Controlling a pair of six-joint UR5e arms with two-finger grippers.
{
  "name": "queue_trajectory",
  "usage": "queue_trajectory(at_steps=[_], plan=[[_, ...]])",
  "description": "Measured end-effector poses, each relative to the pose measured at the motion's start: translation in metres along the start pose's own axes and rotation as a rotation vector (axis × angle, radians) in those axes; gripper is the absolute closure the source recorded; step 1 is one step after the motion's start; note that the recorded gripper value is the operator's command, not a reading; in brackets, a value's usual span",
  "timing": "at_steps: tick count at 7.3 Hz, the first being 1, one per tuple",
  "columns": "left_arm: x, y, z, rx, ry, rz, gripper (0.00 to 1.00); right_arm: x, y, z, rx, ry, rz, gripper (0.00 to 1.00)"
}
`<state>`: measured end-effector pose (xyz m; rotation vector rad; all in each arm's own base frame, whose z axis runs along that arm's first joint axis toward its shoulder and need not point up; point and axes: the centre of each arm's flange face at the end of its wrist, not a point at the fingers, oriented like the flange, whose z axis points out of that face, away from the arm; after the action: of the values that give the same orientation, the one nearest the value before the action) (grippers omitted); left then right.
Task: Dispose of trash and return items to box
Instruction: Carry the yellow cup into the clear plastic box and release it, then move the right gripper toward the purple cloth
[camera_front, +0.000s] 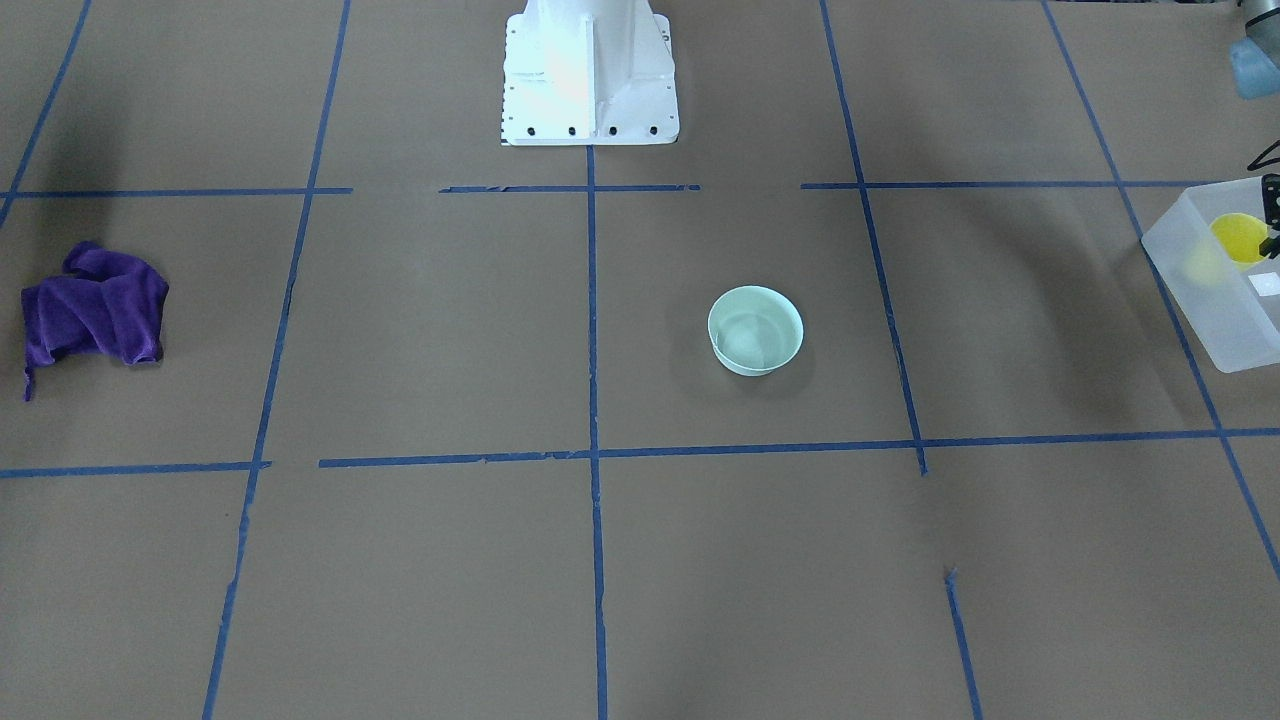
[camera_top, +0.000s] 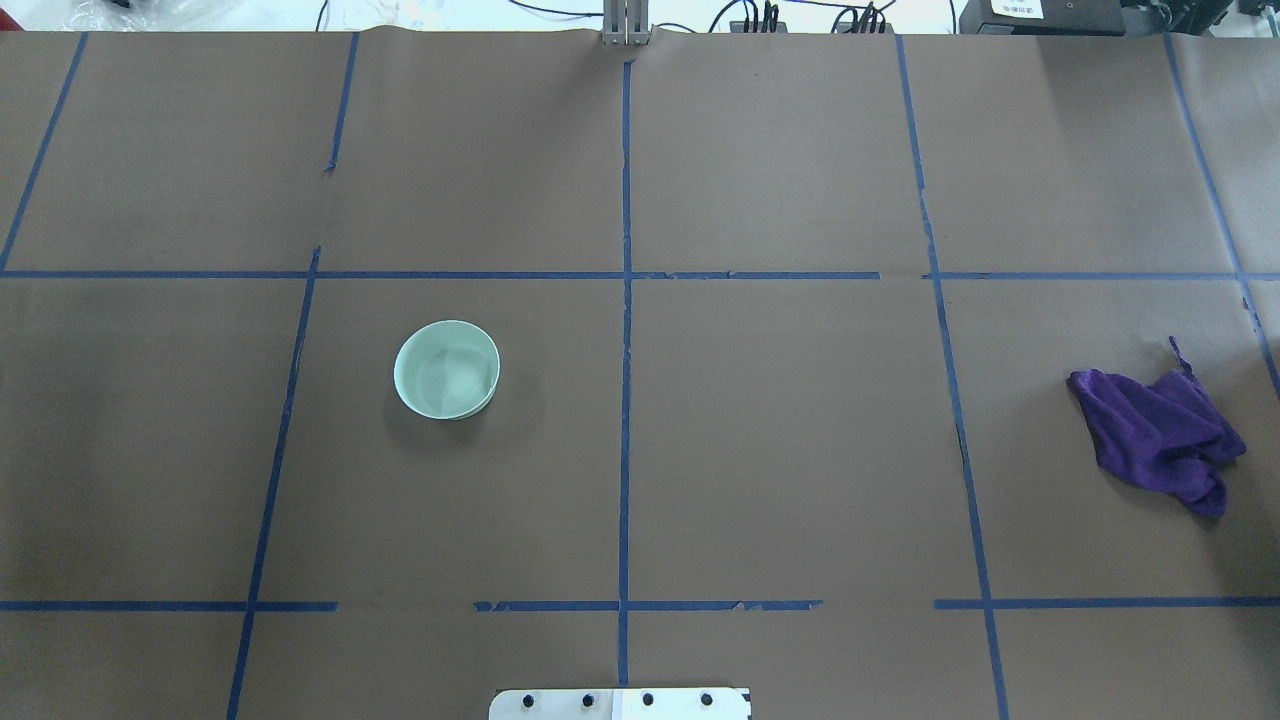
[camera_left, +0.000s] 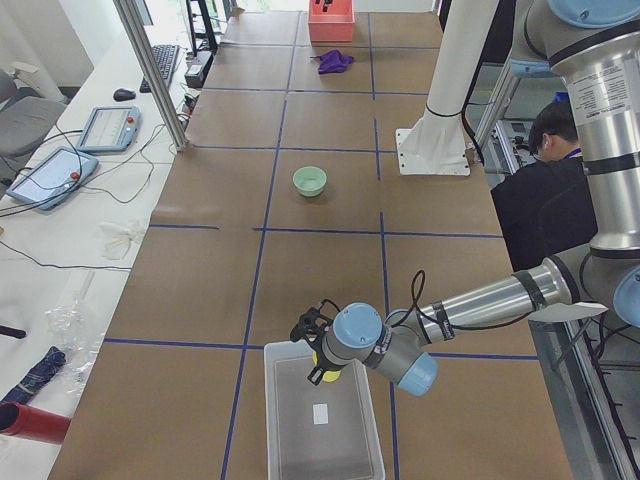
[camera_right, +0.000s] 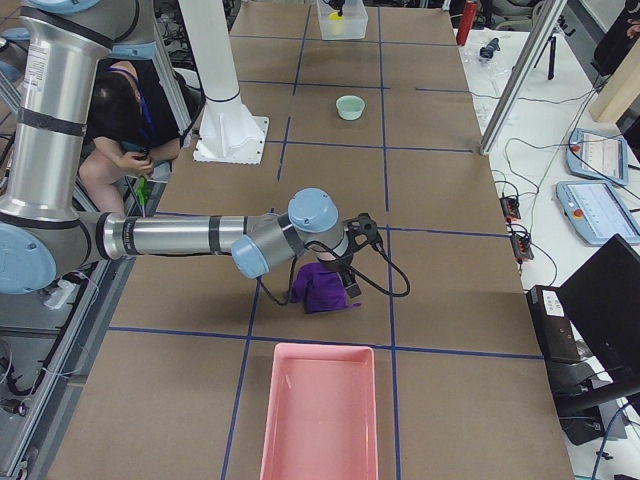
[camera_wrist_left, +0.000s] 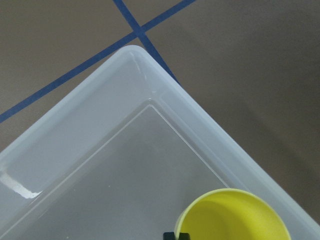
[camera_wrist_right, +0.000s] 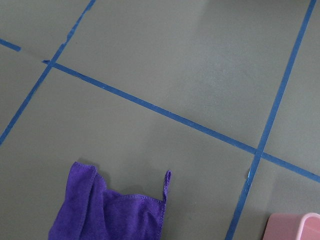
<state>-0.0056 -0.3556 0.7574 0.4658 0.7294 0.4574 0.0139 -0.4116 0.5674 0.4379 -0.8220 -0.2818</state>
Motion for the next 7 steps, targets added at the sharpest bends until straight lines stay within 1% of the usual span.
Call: queue_trajectory(at_steps=[2,3,4,5,6,7], plan=[[0.001,-0.005,-0.001,0.01,-0.007,0.012,0.0,0.0,0.0,0.0,0.0,0.002,0.0,0.0],[0.002,-0.016,-0.005,0.023,-0.009,0.02,0.0,0.0,-0.001,0.0,0.0,0.005,-0.001,0.0],[0.006,-0.037,-0.013,0.033,-0.01,0.025,0.0,-0.001,-0.001,0.001,-0.002,0.006,0.002,0.0],[0.013,-0.067,-0.026,0.031,-0.011,0.018,0.0,-0.007,-0.003,0.005,0.0,-0.001,0.0,0.0],[0.023,-0.098,-0.046,0.024,-0.013,0.007,0.0,-0.019,-0.007,0.01,0.012,-0.017,-0.019,0.0],[0.032,-0.117,-0.063,0.025,-0.016,0.003,0.0,-0.034,-0.01,0.018,0.023,-0.038,-0.031,0.0]])
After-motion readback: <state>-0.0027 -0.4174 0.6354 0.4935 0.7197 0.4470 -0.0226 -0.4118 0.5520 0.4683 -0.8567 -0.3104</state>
